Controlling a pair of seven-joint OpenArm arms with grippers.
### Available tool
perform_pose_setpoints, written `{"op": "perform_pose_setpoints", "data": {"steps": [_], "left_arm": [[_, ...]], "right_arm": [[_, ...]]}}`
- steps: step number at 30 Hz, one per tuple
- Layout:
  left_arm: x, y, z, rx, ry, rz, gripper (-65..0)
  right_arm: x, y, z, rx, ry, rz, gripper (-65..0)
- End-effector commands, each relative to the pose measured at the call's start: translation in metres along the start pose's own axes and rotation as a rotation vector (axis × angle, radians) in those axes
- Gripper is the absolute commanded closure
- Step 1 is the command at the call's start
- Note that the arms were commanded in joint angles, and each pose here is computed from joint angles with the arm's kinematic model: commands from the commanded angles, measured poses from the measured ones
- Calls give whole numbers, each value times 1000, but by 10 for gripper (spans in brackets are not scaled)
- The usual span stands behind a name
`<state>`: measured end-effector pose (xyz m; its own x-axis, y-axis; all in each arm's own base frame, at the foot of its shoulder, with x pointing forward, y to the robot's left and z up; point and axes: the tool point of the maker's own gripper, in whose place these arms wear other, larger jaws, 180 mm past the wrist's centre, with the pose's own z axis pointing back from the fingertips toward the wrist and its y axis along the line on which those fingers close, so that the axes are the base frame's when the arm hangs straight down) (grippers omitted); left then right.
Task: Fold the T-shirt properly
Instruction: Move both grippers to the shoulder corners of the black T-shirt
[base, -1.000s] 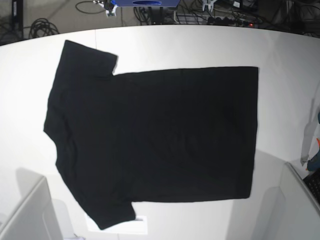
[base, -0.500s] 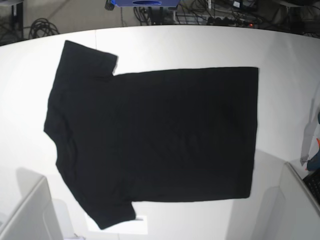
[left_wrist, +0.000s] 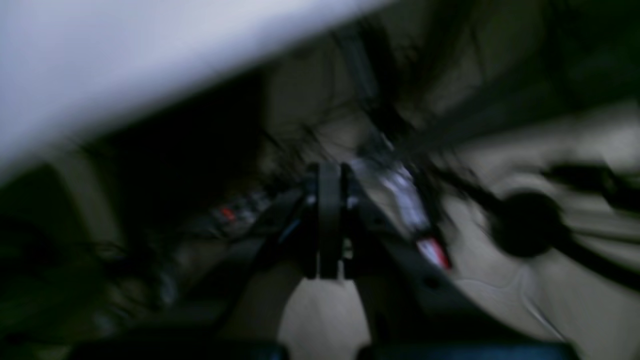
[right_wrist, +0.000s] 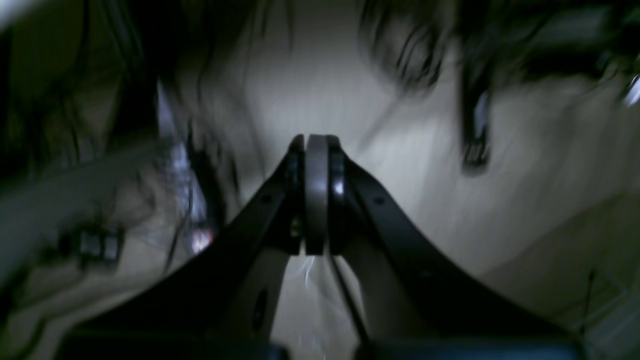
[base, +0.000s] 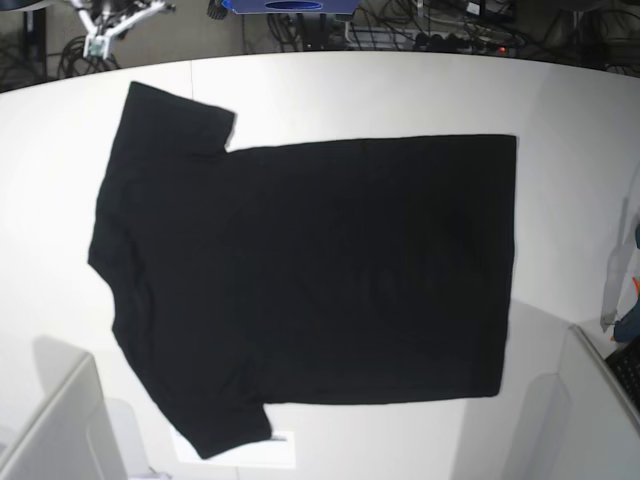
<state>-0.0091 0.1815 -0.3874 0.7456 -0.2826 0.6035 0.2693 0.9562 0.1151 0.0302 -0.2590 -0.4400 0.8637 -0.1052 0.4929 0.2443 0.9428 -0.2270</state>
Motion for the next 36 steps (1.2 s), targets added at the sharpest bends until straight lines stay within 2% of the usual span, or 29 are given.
{"op": "perform_pose_setpoints", "data": {"steps": [1, 5, 8, 10, 11, 13, 15, 18, 24, 27, 32, 34, 36], "left_arm": [[9, 9, 5, 34, -24, 8, 0], [34, 71, 1, 206, -124, 168, 0], [41, 118, 12, 318, -194, 333, 0], [45, 144, 23, 375, -239, 436, 0], [47, 154, 27, 394, -256, 455, 0], [50, 167, 32, 421, -271, 447, 0], [54, 173, 34, 438, -289, 442, 0], [56, 179, 32, 456, -298, 423, -64], [60, 184, 30, 505, -325, 403, -63], [61, 194, 36, 552, -346, 414, -66], [64, 193, 34, 531, -354, 413, -77], [56, 191, 30, 521, -309, 430, -142], [56, 191, 19, 507, -273, 455, -257]], "right_arm": [[28, -6, 4, -10, -89, -20, 0], [88, -6, 11, 50, -256, -197, 0], [112, -6, 12, 118, -286, -326, 0], [123, -8, 9, 164, -280, -405, -165], [127, -8, 8, 184, -274, -429, -230], [133, -6, 5, 226, -258, -479, -291], [145, -5, 3, 286, -274, -467, -291], [155, -2, -6, 362, -276, -449, -300], [137, -6, -37, 384, -118, -531, -302], [130, 2, -47, 415, -65, -513, -302], [120, 26, -54, 471, -8, -486, -302], [119, 39, -55, 501, 9, -464, -302], [114, 48, -54, 520, 27, -447, -302]]}}
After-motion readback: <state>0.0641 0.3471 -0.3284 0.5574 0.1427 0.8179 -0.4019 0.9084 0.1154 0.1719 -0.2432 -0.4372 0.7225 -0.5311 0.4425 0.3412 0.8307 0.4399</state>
